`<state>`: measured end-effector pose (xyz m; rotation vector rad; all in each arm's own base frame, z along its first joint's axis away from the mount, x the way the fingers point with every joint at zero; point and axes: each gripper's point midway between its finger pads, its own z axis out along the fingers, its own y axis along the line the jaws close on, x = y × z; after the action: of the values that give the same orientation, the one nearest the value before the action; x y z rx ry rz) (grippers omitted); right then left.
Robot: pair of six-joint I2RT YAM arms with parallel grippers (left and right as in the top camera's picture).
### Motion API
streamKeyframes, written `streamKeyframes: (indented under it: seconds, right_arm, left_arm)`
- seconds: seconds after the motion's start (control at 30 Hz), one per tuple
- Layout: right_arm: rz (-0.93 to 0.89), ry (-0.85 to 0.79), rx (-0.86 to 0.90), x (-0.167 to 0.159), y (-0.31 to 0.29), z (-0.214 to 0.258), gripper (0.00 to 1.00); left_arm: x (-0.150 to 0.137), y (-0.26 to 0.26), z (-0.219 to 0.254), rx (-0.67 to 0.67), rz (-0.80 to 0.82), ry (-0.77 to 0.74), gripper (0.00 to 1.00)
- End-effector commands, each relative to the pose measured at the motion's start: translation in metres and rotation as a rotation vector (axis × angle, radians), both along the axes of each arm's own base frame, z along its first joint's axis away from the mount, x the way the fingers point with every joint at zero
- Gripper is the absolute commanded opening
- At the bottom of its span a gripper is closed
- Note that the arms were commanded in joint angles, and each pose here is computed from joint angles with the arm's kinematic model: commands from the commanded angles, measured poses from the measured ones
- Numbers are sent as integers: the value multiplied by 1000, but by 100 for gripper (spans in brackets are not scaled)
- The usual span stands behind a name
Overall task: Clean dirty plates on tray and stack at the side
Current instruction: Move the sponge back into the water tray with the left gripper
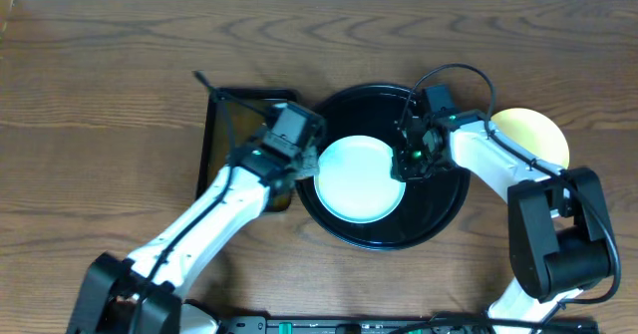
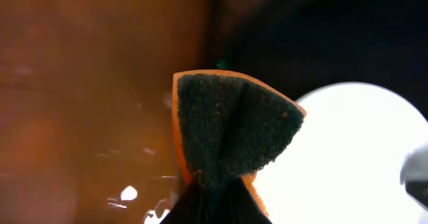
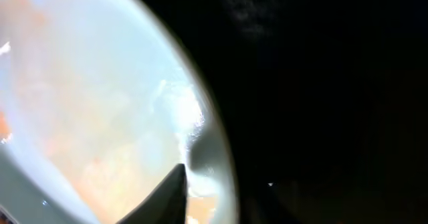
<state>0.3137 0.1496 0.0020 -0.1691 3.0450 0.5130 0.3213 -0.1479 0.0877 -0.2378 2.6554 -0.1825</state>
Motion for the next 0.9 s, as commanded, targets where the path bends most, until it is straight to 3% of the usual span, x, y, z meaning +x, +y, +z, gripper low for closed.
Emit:
streamKeyframes:
  seconds: [0.0,0.23,0.47,0.67,0.87]
  right_arm:
    - [-4,2,-74,-2,-10,-16,28]
    - [-4,0,-74,-2,-10,-16,24]
    - [-4,3,-75,-2,-10,-16,23]
    - [-3,7,-76,-3,-11,-16,21]
    - [-3,8,-76,-4,-11,-16,20]
  left_arm:
    - [9,40,-4,63,101,2,7]
    - [24,62,-34,-3,17,90,7]
    - [32,48,-68,-311,-161,171,7]
    - [26,115,-110,-240,37,276,7]
    - [34,121,-86,-247,42,206,7]
